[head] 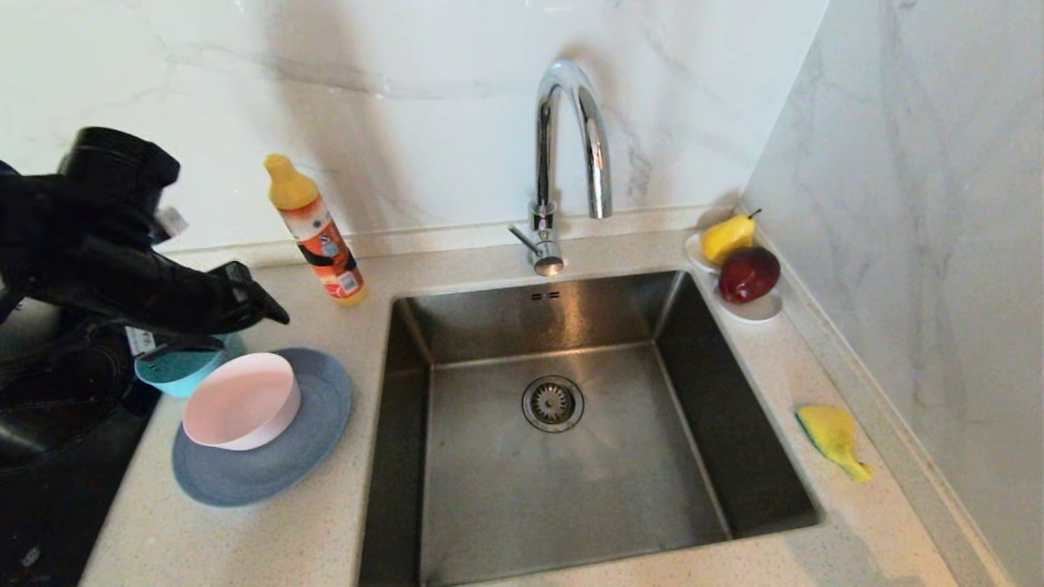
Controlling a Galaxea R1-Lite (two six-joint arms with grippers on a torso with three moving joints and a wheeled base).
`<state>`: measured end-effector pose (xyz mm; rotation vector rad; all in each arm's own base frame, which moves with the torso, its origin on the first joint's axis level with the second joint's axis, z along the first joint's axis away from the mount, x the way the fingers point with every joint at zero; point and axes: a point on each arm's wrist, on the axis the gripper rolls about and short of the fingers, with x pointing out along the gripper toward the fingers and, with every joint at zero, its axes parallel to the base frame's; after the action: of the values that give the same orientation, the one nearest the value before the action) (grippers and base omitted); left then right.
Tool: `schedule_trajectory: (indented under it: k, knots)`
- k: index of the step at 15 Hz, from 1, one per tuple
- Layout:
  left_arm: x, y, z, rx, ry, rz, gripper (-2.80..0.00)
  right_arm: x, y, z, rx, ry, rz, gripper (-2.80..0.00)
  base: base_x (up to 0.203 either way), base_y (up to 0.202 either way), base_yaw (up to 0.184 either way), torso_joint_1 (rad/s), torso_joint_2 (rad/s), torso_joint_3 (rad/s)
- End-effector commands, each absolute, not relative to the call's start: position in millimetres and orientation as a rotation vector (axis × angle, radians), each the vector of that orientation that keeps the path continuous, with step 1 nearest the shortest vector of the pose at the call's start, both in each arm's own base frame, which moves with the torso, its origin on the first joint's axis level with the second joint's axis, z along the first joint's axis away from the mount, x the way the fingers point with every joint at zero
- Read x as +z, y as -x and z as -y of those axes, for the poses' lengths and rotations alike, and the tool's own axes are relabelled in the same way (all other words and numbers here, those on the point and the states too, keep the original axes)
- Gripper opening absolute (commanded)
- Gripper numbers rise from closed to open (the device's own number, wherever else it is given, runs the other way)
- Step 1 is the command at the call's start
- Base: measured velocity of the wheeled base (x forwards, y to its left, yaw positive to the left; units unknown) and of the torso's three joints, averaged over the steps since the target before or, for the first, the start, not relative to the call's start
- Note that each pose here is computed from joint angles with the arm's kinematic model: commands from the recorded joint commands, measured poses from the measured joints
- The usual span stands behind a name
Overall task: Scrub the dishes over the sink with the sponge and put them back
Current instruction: Place the bowl on the plate, then place the bowl on the bowl
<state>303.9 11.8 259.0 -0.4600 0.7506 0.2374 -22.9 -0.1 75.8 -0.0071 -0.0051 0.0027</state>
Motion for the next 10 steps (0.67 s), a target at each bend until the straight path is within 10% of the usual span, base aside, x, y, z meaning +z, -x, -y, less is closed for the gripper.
schedule_trajectory:
  k: [1, 5, 6, 10]
  knots:
    - [288.9, -285.7, -30.8, 0.286, 0.494, -0.675, 0.0, 75.9, 22.9, 0.1, 0.003, 0.008, 0.006, -2.8, 0.0, 0.0, 0.0, 0.0, 0.0, 0.0]
    - [288.0, -281.7, -57.1, 0.368, 0.528, -0.666, 0.0, 75.9, 22.9, 0.1, 0.003, 0.008, 0.006, -2.8, 0.0, 0.0, 0.0, 0.0, 0.0, 0.0]
    - [285.9, -282.6, -65.2, 0.394, 0.54, -0.668, -2.8, 75.9, 23.0, 0.1, 0.003, 0.006, 0.007, -2.8, 0.0, 0.0, 0.0, 0.0, 0.0, 0.0]
    - [273.7, -288.6, -97.1, 0.475, 0.597, -0.699, -2.8, 75.9, 22.9, 0.1, 0.003, 0.007, 0.006, -2.8, 0.0, 0.0, 0.0, 0.0, 0.0, 0.0]
